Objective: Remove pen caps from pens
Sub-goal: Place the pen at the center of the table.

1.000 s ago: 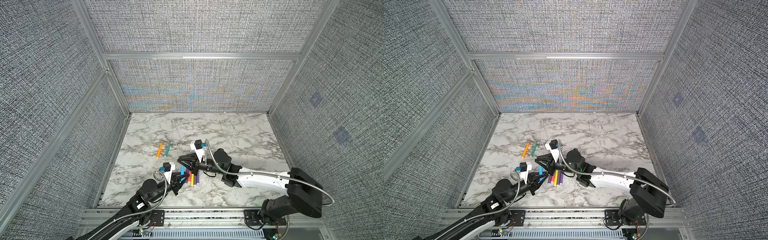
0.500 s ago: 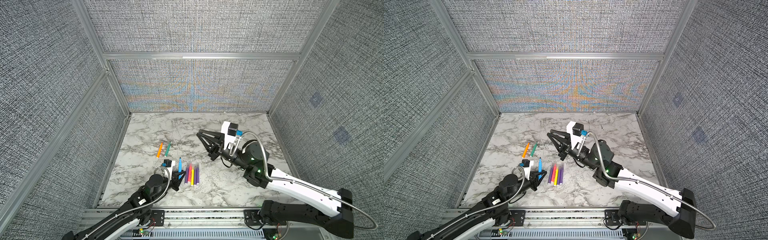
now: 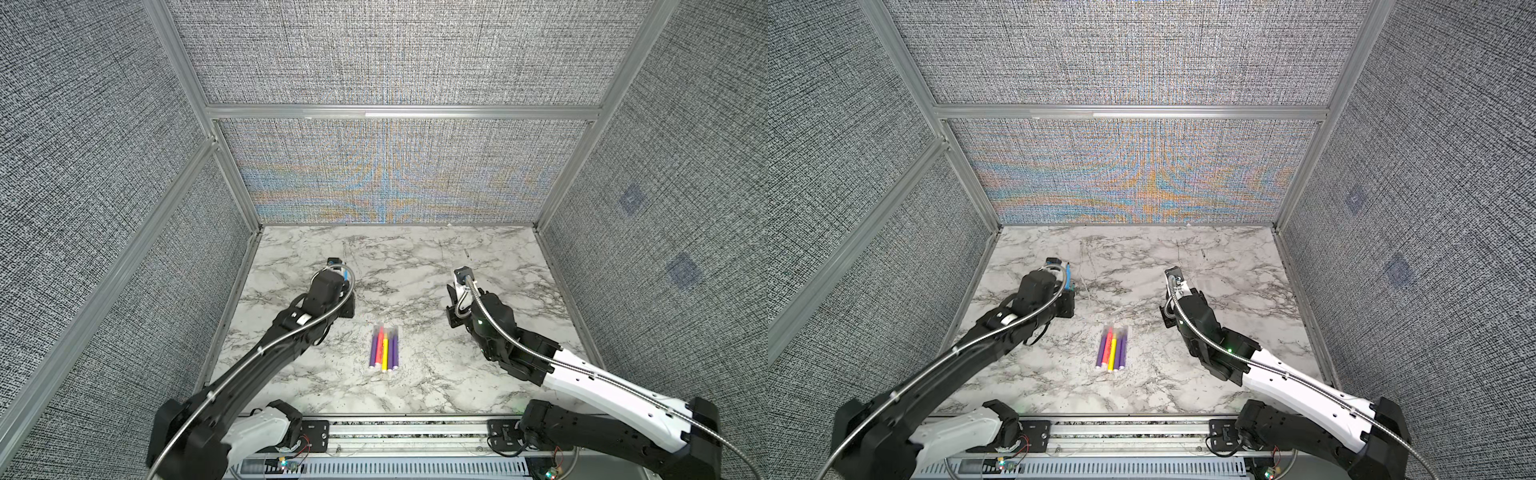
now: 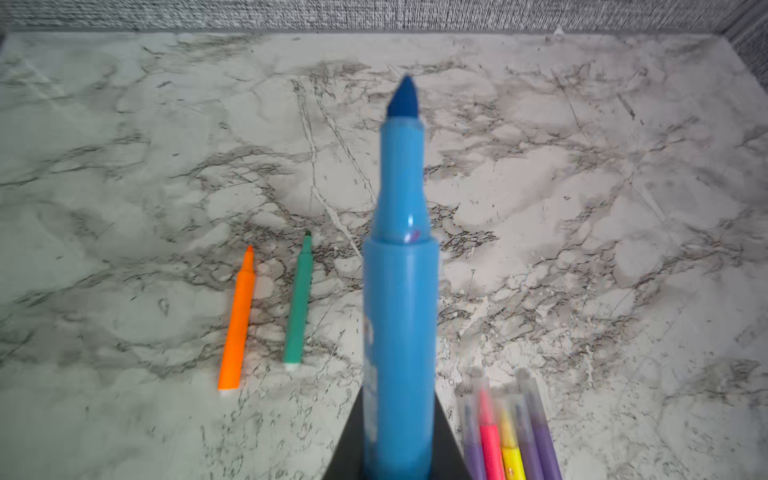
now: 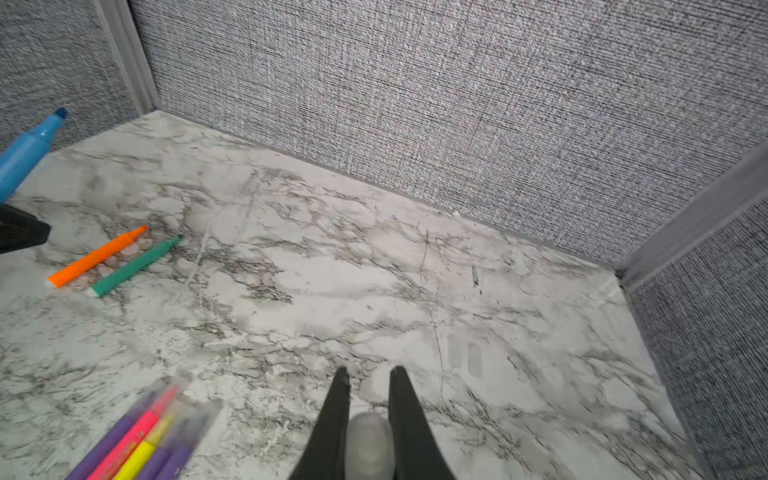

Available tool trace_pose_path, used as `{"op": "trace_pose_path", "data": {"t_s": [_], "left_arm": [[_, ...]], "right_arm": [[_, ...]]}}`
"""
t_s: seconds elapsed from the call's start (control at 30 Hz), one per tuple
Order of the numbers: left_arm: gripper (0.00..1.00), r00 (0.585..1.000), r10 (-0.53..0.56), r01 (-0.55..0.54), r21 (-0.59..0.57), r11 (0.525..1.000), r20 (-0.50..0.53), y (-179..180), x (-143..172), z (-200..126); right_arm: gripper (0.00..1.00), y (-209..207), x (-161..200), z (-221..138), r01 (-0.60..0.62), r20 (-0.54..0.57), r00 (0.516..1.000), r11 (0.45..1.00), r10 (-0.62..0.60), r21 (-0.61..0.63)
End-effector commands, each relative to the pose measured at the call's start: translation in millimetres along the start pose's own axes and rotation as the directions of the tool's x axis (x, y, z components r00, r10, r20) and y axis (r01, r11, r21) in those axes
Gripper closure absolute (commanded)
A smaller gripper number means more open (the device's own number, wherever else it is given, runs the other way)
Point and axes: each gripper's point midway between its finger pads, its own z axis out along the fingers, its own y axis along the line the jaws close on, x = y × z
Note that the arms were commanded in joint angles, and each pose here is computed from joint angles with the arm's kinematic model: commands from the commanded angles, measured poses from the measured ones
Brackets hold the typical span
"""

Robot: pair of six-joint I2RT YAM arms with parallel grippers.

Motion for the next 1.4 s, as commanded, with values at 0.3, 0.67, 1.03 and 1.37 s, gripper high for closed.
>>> {"op": "trace_pose_path", "data": {"t_s": [0.3, 0.67, 1.03, 1.37], "left_arm": [[1.0, 0.936, 0.071, -0.089, -0.038, 0.995, -0.345, 7.5, 43.9, 83.1], [1.0, 0.872, 0.052, -0.092, -0.059, 0.994, -0.488, 16.6, 92.0, 112.7], [0.86, 0.849, 0.032, -0.064, -0.042, 0.997, -0.527, 14.0, 110.3, 117.2], [0.71, 0.855, 0.03, -0.066, -0.052, 0.996, -0.519, 15.8, 107.3, 117.4]], "right_arm": [[1.0, -40.3, 24.2, 9.9, -0.116, -0.044, 0.992, 0.992, 0.118, 0.044], [1.0, -48.3, 30.9, 11.0, -0.143, -0.034, 0.989, 0.989, 0.145, 0.048], [1.0, -47.1, 32.5, 11.0, -0.146, -0.032, 0.989, 0.989, 0.147, 0.039], [1.0, -45.8, 34.4, 13.1, -0.141, -0.038, 0.989, 0.989, 0.143, 0.038]]}}
